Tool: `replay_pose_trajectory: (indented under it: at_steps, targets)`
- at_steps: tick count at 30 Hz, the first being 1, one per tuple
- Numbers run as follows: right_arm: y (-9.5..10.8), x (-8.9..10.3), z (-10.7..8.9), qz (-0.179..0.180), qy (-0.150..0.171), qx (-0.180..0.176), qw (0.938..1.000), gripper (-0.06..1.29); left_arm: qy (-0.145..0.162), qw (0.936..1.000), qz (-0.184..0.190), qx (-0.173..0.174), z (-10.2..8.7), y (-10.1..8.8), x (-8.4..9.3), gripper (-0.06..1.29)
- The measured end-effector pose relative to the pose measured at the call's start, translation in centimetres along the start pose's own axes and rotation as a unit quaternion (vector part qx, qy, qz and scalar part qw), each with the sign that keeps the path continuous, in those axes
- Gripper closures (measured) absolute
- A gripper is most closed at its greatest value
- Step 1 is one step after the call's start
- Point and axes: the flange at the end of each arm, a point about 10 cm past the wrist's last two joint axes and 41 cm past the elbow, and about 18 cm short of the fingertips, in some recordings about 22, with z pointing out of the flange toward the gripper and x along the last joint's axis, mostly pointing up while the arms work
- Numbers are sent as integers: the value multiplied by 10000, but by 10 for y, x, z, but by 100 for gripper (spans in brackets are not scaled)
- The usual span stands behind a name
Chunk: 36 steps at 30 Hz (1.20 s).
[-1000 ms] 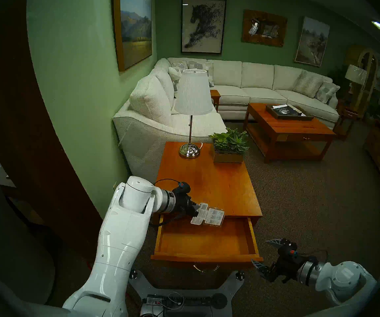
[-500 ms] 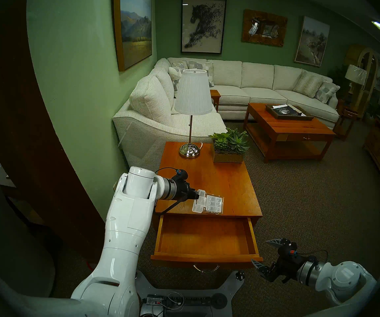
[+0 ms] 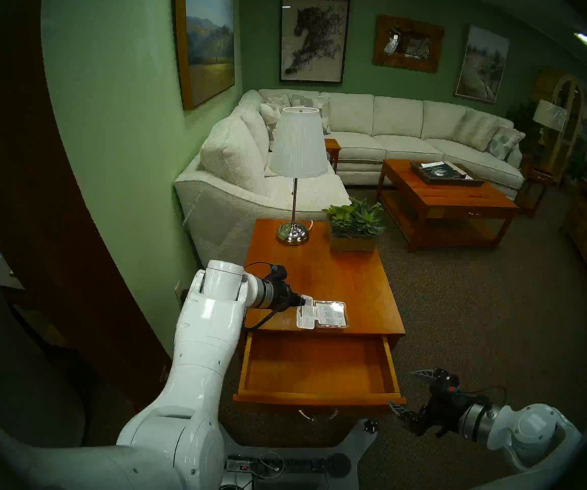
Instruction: Open the drawer, take out the contents and close the drawer
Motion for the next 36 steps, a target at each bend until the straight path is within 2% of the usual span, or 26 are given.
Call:
replay_pose_trajectory:
  at_steps: [8,9,10,11,12,19,23,30,34,36]
  targets:
    - [0,0,0,-1,0,0,10000,-2,103,9999,-46,126,4,-12,9,125]
    - [0,0,0,-1,0,0,10000,-2,113,9998,-49,139,5,-14,10,122]
    - [0,0,0,-1,0,0,10000,-2,115,9998,-48,143,5,-14,11,98]
    - [0,0,0,-1,1,-1,10000,-2,111,9998,-44,150,8,-17,12,5]
    - [0,0,0,-1,1,-1,10000,-2,104,9998,-41,151,9,-18,12,-2]
    - [0,0,0,-2,4,-1,10000,-2,-7,9997,83,239,17,-26,11,-2]
    - [0,0,0,-2,5,-2,10000,-2,16,9992,320,238,16,-27,16,-2]
    - [0,0,0,-1,5,-3,10000,-2,306,9929,1148,-34,0,-14,36,-2]
    - [0,0,0,0,3,-4,10000,-2,346,9882,1471,-243,-6,-8,34,-2]
    - [0,0,0,2,1,-3,10000,-2,314,9860,1599,-361,-10,-6,28,-2]
